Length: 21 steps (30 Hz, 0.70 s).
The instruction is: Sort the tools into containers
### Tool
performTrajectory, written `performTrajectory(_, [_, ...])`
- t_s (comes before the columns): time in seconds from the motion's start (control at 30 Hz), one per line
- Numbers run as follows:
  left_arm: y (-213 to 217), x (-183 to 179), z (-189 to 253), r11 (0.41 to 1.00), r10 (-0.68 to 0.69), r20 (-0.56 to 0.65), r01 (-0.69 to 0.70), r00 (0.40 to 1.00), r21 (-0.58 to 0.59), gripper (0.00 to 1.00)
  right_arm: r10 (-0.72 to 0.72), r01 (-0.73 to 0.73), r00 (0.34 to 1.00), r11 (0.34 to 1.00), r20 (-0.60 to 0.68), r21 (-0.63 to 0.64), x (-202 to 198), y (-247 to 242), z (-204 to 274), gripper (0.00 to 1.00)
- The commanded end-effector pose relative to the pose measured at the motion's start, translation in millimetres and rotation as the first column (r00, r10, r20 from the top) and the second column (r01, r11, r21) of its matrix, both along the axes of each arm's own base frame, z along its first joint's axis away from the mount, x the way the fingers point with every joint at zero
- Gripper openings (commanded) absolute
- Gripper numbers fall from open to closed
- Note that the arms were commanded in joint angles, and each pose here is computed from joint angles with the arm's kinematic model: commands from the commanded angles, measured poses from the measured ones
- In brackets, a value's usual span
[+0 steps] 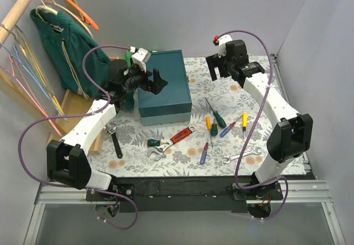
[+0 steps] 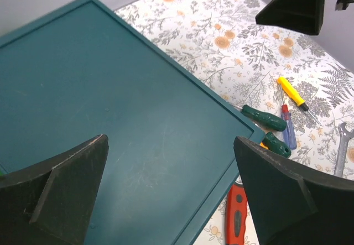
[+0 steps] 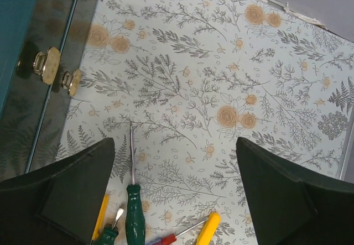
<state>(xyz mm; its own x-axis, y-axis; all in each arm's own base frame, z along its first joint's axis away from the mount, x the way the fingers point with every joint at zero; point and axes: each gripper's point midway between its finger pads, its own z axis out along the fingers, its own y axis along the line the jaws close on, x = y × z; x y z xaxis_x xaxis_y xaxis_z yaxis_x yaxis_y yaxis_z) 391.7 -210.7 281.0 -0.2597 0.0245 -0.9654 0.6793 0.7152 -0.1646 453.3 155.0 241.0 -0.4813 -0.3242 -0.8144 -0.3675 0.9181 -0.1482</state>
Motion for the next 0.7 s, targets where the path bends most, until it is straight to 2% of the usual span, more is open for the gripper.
performTrajectory(0.0, [1.1,10.6,7.6,0.998,0.066,-0.062,-0.067,0.996,-0.013,0.98,-0.049,0.049,0.999,0.999,0.016,-0.002,23.5,1.1,2.9,0.98])
performTrajectory(0.03, [1.8,12.8,6.5,0.997,0.078,-0.076,-0.080,0.994,-0.015,0.98,-0.036,0.036,0.999,0.999,0.041,0.002,31.9,5.3,14.6,0.98])
performTrajectory(0.13, [-0.4,13.6,5.7,0.997,0.076,-0.113,-0.077,0.991,-0.006,0.98,0.050,-0.050,0.999,0.999,-0.001,0.007,44.6,23.0,0.5,0.98])
performTrajectory(0.2, [1.3,13.2,0.3,0.997,0.081,-0.133,-0.078,0.988,0.025,0.98,0.137,-0.135,0.990,0.987,-0.017,0.088,52.3,46.0,0.9,0.98])
performTrajectory(0.3, [17.0,18.5,-8.4,0.982,0.184,-0.154,-0.173,0.971,0.081,0.98,0.190,-0.178,0.980,0.969,-0.053,0.173,56.1,68.3,-3.0,0.98])
performTrajectory(0.53, [53.7,18.5,-23.2,0.926,0.345,-0.119,-0.316,0.931,0.208,0.98,0.244,-0.200,0.963,0.931,-0.112,0.306,50.2,79.9,-8.1,0.98])
performTrajectory(0.57, [58.1,19.7,-27.6,0.915,0.368,-0.122,-0.335,0.922,0.226,0.98,0.241,-0.188,0.962,0.922,-0.125,0.338,49.7,80.2,-8.1,0.98])
performTrajectory(0.67, [95.8,32.1,-41.3,0.799,0.559,-0.071,-0.514,0.826,0.312,0.98,0.262,-0.185,0.953,0.901,-0.153,0.391,48.2,74.6,-15.5,0.98])
